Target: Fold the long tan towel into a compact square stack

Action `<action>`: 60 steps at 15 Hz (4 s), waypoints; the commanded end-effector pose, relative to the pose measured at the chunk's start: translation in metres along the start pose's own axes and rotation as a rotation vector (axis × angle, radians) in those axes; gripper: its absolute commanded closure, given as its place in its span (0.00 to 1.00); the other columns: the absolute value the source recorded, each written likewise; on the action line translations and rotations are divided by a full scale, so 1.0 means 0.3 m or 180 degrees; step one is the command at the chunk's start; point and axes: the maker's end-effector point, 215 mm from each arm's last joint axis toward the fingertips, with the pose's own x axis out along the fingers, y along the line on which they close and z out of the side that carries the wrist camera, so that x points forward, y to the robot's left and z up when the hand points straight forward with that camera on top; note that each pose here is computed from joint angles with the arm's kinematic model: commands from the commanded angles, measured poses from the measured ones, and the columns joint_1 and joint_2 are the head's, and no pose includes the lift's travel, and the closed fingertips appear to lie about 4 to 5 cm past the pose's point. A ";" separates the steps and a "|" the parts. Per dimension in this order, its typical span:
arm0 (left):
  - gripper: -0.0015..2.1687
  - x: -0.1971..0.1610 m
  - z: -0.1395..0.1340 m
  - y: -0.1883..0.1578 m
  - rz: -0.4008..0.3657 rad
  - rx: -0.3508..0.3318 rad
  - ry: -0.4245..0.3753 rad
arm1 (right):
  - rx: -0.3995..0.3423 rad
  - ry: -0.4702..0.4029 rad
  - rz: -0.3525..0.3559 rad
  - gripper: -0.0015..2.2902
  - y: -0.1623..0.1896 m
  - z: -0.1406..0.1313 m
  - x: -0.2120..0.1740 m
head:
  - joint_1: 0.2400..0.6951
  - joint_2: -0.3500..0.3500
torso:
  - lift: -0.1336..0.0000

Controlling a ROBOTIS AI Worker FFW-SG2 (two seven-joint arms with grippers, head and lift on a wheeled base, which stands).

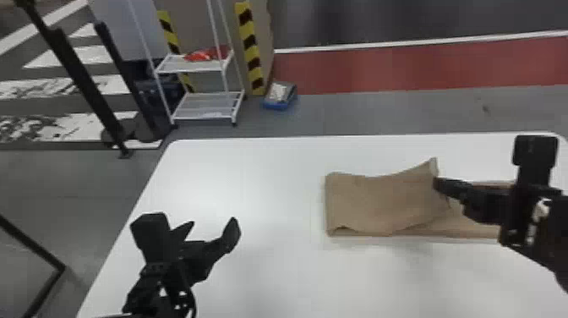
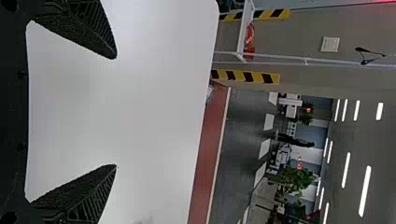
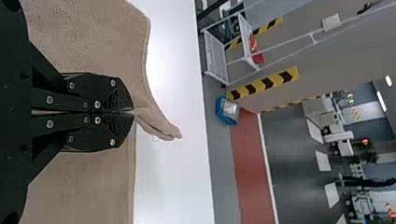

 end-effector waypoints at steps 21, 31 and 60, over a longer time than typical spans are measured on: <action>0.02 0.068 -0.022 -0.002 0.0009 0.0022 0.0071 | 0.0472 -0.0233 -0.0391 0.61 -0.476 0.147 -0.245 | 1.00 0.40 | 0.58; 0.02 0.062 -0.033 -0.007 -0.0043 0.0025 0.0094 | 0.0152 0.0178 -0.1207 0.00 -0.760 -0.046 -0.233 | 1.00 0.32 | 0.58; 0.02 -0.009 0.140 0.038 0.0118 0.0149 -0.0610 | -0.0487 -0.0187 0.0193 0.88 0.072 -0.303 0.082 | 1.00 0.71 | 0.58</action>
